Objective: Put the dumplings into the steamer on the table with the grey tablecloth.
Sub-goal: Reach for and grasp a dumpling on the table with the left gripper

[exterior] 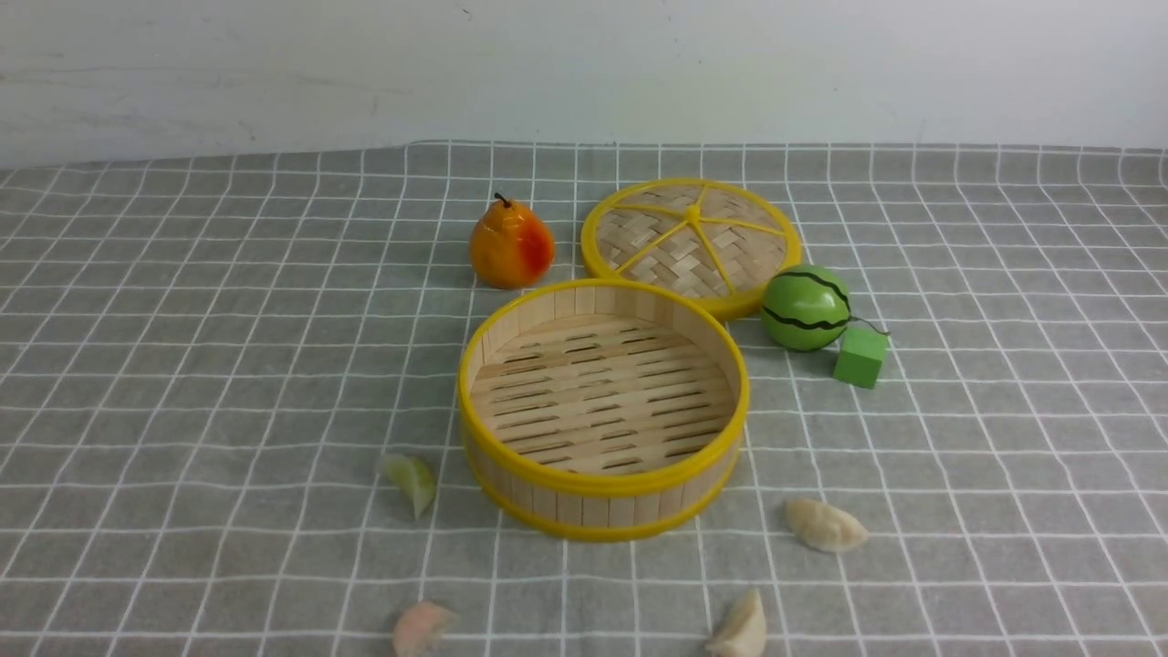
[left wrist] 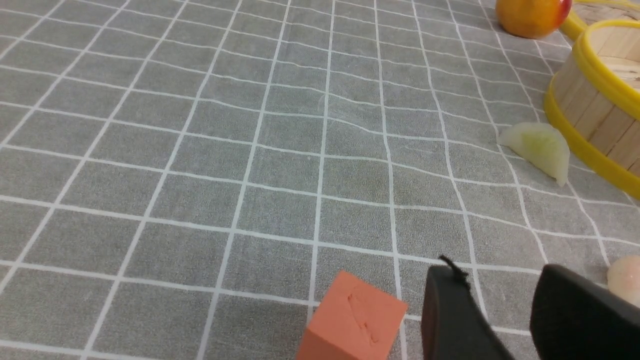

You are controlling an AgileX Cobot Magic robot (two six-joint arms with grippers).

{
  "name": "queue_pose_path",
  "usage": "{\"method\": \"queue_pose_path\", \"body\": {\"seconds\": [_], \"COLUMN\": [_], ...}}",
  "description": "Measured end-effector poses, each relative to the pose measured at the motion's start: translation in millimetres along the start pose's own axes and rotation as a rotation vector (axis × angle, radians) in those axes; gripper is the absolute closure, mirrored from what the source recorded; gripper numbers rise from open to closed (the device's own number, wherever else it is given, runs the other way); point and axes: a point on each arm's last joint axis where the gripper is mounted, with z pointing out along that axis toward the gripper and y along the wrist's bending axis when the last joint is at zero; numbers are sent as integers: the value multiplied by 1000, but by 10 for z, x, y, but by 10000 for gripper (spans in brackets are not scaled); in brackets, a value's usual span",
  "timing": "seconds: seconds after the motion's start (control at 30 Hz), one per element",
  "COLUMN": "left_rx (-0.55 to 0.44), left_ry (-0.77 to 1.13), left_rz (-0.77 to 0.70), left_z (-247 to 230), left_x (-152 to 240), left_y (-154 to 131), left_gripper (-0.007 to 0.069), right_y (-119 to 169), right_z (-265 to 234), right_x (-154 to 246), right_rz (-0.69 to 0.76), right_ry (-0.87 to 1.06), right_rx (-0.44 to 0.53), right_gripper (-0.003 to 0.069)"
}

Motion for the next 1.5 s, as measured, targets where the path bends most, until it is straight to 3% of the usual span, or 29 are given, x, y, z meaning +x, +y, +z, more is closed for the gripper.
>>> {"method": "queue_pose_path", "body": {"seconds": [0.17,0.27,0.4,0.43,0.47,0.53,0.67,0.8,0.87,1.03,1.07,1.13,1.23,1.33,1.5], "left_rx": [8,61,203,208,258,291,308,320,333,449,450,444,351,239,108], "left_ry": [-15,-30,-27,-24,2,22,18,34,60,19,11,78,240,423,666], "left_rz": [-14,-225,-875,-922,-1162,-1314,-1362,-1392,-1344,-866,-847,-639,-434,-267,-15], "left_z": [0,-2,-17,-18,-27,-33,-37,-40,-56,-320,-332,-409,-322,-128,189], "left_x": [-14,-33,-97,-100,-119,-135,-150,-149,-157,-547,-573,-763,-1024,-1261,-1479], "left_y": [-7,-52,-149,-153,-184,-203,-207,-220,-251,-438,-442,-534,-591,-595,-567], "left_gripper": [388,388,388,388,388,388,388,388,388,414,414,499,633,639,639], "right_y": [4,29,130,135,186,227,250,248,250,284,286,306,323,356,464], "right_z": [0,0,-9,-9,-15,-21,-28,-27,-28,-73,-78,-134,-124,-19,215], "right_x": [1,3,7,9,7,-2,-20,-19,-11,-83,-95,-248,-455,-683,-1028], "right_rz": [10,96,516,553,773,961,1073,1065,1047,792,779,647,509,368,68], "right_ry": [0,5,44,48,78,105,115,114,120,95,90,30,27,110,382], "right_rx": [-3,-32,-138,-144,-198,-245,-276,-273,-271,-301,-303,-318,-287,-243,-258], "right_gripper": [419,419,419,419,419,419,419,419,419,419,419,442,534,657,679]}}
